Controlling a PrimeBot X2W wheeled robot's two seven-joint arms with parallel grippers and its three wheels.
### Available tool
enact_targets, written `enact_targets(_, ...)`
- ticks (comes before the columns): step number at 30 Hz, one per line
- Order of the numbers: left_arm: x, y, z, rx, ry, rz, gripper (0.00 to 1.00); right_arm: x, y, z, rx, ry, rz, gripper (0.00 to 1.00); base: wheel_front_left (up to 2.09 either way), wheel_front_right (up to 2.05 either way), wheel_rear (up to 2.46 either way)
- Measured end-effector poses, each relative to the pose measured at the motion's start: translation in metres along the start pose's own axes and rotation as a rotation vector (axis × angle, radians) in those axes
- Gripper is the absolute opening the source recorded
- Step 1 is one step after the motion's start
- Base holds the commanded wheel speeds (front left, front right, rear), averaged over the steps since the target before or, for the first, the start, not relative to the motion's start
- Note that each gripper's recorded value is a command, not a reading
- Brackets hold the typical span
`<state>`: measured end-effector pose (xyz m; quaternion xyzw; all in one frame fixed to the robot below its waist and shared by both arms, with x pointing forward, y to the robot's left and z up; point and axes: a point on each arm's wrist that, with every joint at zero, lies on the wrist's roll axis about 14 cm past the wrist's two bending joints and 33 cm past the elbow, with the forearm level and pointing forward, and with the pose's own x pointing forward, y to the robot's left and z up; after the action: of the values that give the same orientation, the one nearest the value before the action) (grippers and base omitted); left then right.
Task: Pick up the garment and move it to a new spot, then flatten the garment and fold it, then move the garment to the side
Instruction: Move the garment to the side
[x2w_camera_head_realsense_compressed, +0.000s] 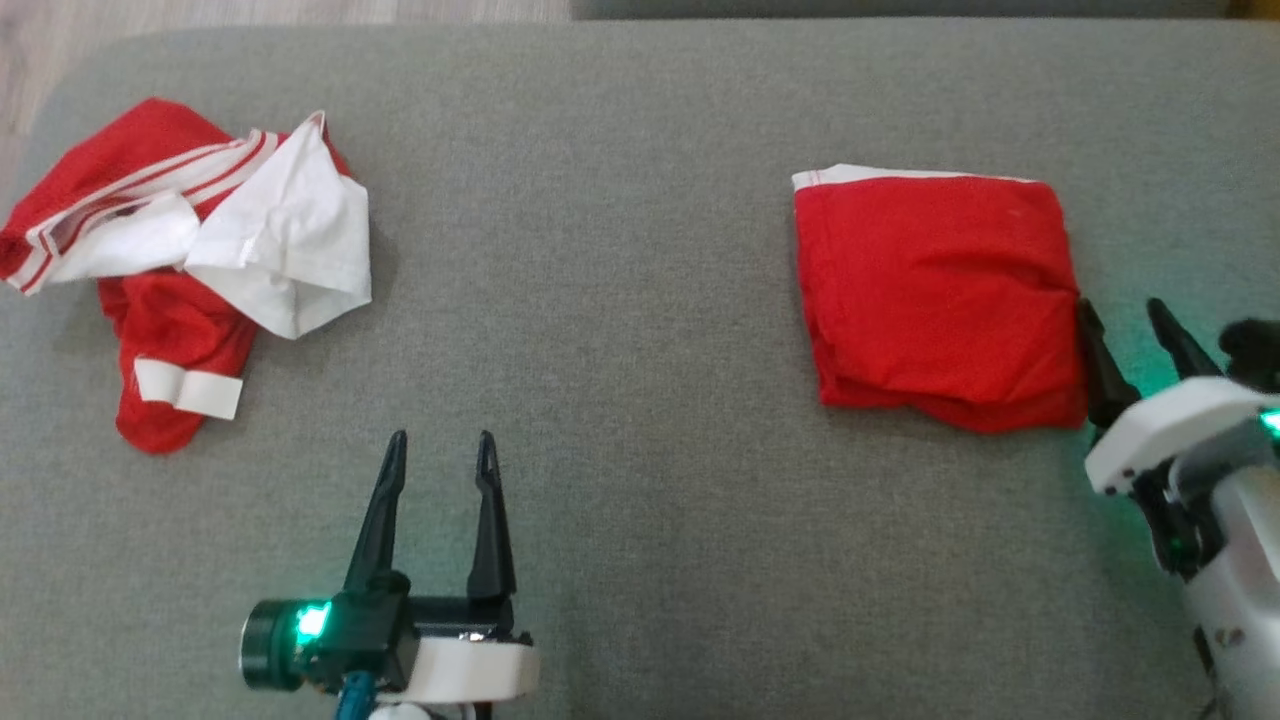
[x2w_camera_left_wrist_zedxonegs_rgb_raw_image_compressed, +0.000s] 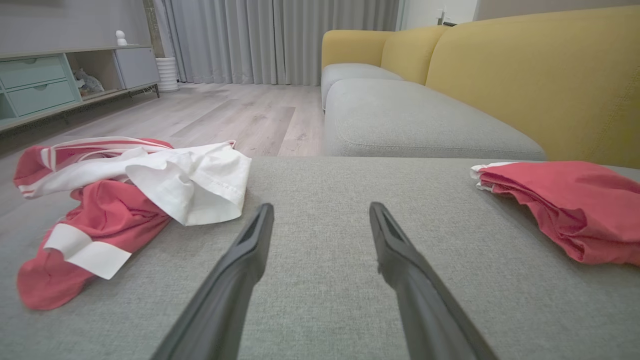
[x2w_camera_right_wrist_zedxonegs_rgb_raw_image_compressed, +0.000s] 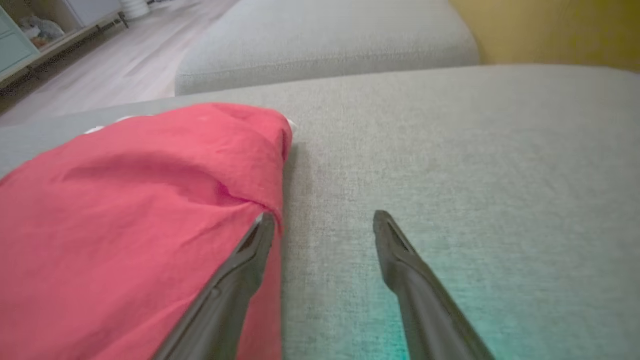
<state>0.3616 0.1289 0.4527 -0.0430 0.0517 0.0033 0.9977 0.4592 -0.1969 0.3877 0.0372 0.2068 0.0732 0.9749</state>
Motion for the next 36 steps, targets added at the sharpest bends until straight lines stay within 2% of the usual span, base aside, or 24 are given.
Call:
enact_targets(6, 0.009, -0.006, -0.002, -0.009, 0.007, -0.011, 1.0, 0.019, 0.015, -0.018, 0.02, 0.142, 0.067, 1.0, 0.0, 0.0, 0.0)
enact_targets(7, 0.011, -0.007, -0.002, -0.01, 0.006, -0.014, 1.0, 0.021, 0.019, -0.021, 0.026, 0.166, 0.079, 0.93, 0.0, 0.0, 0.0)
enact_targets(8, 0.012, -0.008, -0.002, -0.009, 0.005, -0.013, 1.0, 0.022, 0.021, -0.023, 0.035, 0.186, 0.09, 0.6, 0.0, 0.0, 0.0)
enact_targets(9, 0.012, -0.009, -0.002, -0.01, 0.006, -0.017, 1.0, 0.023, 0.023, -0.024, 0.042, 0.199, 0.099, 0.13, 0.0, 0.0, 0.0)
enact_targets(10, 0.013, -0.01, -0.003, -0.016, 0.008, -0.018, 1.0, 0.024, 0.024, -0.023, 0.053, 0.209, 0.106, 0.0, 0.0, 0.0, 0.0)
enact_targets(14, 0.018, -0.014, -0.005, -0.025, 0.015, -0.025, 1.0, 0.026, 0.026, -0.021, 0.073, 0.214, 0.131, 0.0, 0.0, 0.0, 0.0)
enact_targets(19, 0.033, -0.029, -0.01, -0.032, 0.023, -0.069, 1.0, 0.028, -0.006, -0.006, 0.035, 0.167, 0.094, 0.0, 0.0, 0.0, 0.0)
enact_targets(29, 0.074, -0.067, -0.023, -0.057, 0.029, -0.192, 1.0, -0.001, -0.143, 0.003, -0.114, 0.222, -0.161, 0.0, 0.0, 0.0, 0.0)
enact_targets(36, 0.099, -0.088, -0.042, -0.066, 0.052, -0.266, 1.0, -0.021, -0.224, 0.012, -0.207, 0.268, -0.336, 0.0, 0.0, 0.0, 0.0)
